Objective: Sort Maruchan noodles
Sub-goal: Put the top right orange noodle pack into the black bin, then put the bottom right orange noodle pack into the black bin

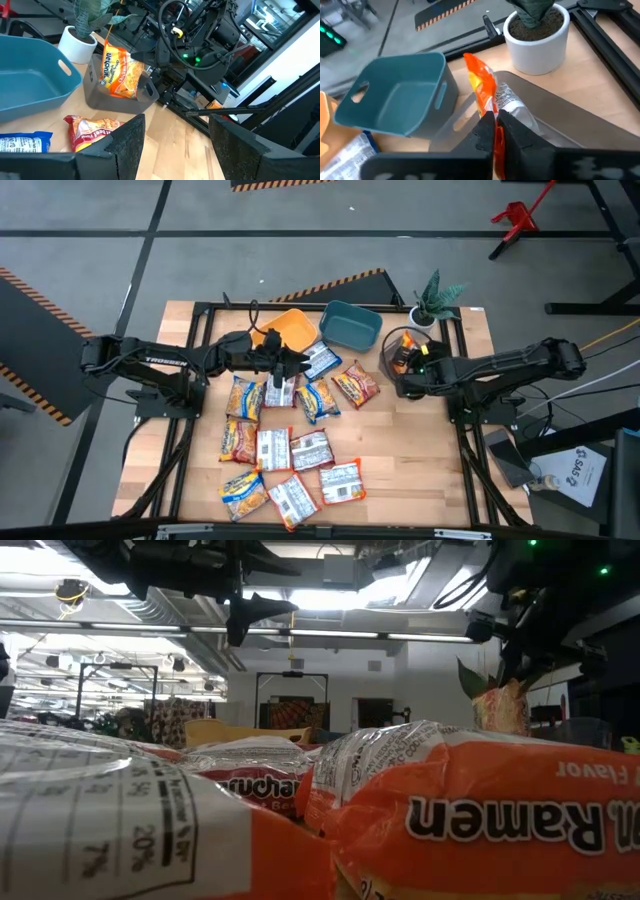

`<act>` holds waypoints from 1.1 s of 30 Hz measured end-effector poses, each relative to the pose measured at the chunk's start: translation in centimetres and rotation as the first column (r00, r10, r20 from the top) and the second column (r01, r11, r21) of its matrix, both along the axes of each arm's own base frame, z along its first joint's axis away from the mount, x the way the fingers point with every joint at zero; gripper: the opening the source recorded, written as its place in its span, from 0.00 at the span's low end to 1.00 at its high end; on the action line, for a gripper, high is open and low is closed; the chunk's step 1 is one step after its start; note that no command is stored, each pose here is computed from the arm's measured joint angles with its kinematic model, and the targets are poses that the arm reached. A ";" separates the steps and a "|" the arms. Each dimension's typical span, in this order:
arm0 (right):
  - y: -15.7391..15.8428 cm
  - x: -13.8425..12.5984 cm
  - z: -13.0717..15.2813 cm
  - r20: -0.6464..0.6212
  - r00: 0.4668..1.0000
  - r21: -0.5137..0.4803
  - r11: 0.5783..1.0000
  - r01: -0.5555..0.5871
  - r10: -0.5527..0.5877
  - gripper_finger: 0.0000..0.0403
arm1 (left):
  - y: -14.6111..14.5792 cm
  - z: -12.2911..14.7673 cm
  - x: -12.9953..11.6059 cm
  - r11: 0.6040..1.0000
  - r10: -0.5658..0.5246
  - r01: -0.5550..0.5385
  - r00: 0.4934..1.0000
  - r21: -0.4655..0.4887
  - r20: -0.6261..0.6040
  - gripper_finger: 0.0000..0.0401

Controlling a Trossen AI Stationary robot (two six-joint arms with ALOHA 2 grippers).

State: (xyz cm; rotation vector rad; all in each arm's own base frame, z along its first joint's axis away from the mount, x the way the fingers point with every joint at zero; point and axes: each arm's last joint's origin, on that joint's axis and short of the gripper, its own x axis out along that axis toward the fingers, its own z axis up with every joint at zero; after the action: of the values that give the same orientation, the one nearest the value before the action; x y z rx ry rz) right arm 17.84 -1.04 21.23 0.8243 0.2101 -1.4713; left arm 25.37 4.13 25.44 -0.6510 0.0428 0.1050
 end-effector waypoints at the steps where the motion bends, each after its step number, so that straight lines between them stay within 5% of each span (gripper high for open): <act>1: 0.0 0.0 0.0 -0.011 1.000 0.001 1.000 -0.007 0.007 0.04 | 0.0 0.0 0.0 1.000 0.000 0.000 1.000 0.000 0.000 0.54; 13: -0.1 -0.6 0.7 -0.047 0.998 -0.027 0.999 -0.039 0.037 0.34 | 0.0 0.0 0.0 1.000 -0.005 0.005 1.000 -0.001 0.000 0.54; 19: 0.3 1.1 3.8 -0.079 0.944 0.008 0.947 -0.320 0.319 0.44 | -0.2 0.1 0.0 0.999 -0.052 0.052 0.999 -0.007 0.009 0.54; 23: 1.1 3.6 4.7 0.032 0.780 0.093 0.775 -0.625 0.625 0.49 | -0.4 0.1 0.0 0.991 -0.132 0.132 0.991 -0.018 0.010 0.54; 29: 5.2 6.6 2.6 0.206 0.415 0.268 0.357 -0.895 0.886 0.51 | -0.9 0.0 -0.1 0.949 -0.312 0.312 0.950 -0.042 0.010 0.54; 31: 7.4 7.1 1.4 0.251 0.369 0.333 0.278 -0.901 0.895 0.51 | -1.1 0.0 -0.2 0.924 -0.377 0.376 0.926 -0.072 0.008 0.54; 33: 9.6 7.2 0.1 0.284 0.375 0.402 0.245 -0.882 0.882 0.51 | -1.3 -0.1 -0.2 0.894 -0.434 0.431 0.901 -0.122 0.004 0.54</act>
State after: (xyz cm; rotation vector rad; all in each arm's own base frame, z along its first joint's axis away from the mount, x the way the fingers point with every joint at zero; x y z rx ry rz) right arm 25.02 8.52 21.36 0.8683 0.9526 -0.2594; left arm 25.13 2.78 25.31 -0.7465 0.2178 -0.3243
